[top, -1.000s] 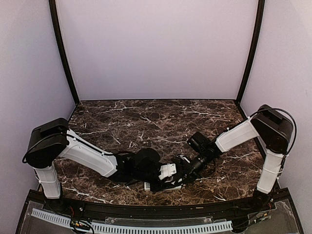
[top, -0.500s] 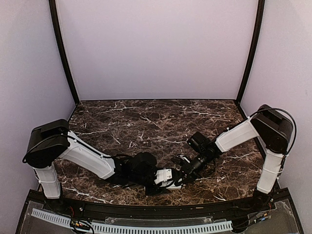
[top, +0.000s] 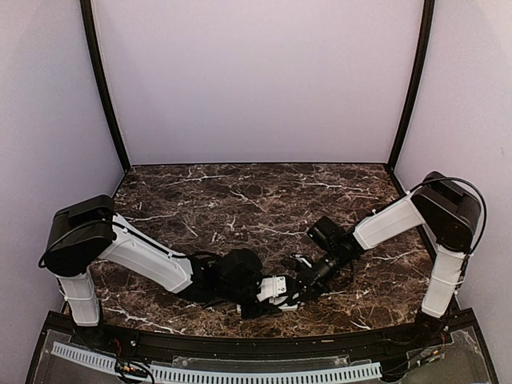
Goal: Load the batteries into the remote control
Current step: Hold the remote control without the battery cover at the center of the board, then load the battery cover onto the remote control without the battery cover.
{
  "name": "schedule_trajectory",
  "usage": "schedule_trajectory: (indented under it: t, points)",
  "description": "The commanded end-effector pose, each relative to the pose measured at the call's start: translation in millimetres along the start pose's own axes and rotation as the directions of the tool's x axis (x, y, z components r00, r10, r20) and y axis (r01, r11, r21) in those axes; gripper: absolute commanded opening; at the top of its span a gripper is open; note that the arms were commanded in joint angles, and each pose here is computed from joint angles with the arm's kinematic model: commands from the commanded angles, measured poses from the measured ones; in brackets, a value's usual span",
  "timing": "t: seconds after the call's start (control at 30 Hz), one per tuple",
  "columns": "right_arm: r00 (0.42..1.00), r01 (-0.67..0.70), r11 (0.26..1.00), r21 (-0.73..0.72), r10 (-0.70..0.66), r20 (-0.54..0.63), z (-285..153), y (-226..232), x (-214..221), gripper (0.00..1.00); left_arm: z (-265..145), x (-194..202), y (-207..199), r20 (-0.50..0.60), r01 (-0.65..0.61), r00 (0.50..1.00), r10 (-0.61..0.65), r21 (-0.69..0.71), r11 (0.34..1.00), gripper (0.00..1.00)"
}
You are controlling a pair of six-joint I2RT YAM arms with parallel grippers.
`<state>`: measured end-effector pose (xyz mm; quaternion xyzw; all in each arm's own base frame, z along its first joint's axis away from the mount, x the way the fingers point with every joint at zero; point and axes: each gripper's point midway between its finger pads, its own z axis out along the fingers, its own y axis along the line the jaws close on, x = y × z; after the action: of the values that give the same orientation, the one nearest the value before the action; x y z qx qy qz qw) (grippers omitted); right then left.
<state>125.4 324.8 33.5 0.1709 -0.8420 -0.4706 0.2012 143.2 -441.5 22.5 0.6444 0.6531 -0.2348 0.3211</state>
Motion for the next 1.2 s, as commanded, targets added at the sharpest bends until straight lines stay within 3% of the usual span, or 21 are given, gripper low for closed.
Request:
schedule_trajectory:
  t: [0.0, 0.3, 0.7, 0.77, 1.0, 1.17]
  points:
    - [0.992, -0.122, 0.976, 0.180, 0.117, 0.035, 2.1, -51.4, 6.4, 0.00, 1.6, -17.5, 6.9, 0.043, -0.026, 0.999, 0.026, -0.009, 1.000, 0.37]
    - [0.992, -0.123, 0.976, 0.178, 0.118, 0.037, 2.5, -51.3, 6.2, 0.00, 5.6, -22.4, 7.4, 0.057, -0.033, 0.998, 0.033, -0.004, 0.999, 0.49]
    - [0.992, -0.124, 0.976, 0.180, 0.118, 0.041, 1.6, -50.6, 5.6, 0.00, 5.8, -9.9, 5.9, 0.018, -0.023, 1.000, 0.024, -0.004, 1.000, 0.02]
    - [0.992, -0.123, 0.975, 0.183, 0.117, 0.042, 1.0, -50.2, 5.6, 0.00, 5.8, -9.2, 5.9, 0.018, -0.023, 1.000, 0.023, -0.006, 1.000, 0.00]
    - [0.993, -0.117, 0.974, 0.192, 0.110, 0.049, -2.2, -47.2, 5.7, 0.18, 5.2, -4.9, 9.8, 0.008, -0.026, 1.000, 0.026, -0.034, 0.999, 0.00]
    - [0.993, -0.114, 0.972, 0.206, 0.105, 0.050, -5.4, -44.6, 6.8, 0.21, 5.3, -1.1, 8.9, -0.003, -0.027, 1.000, 0.027, -0.031, 0.999, 0.00]
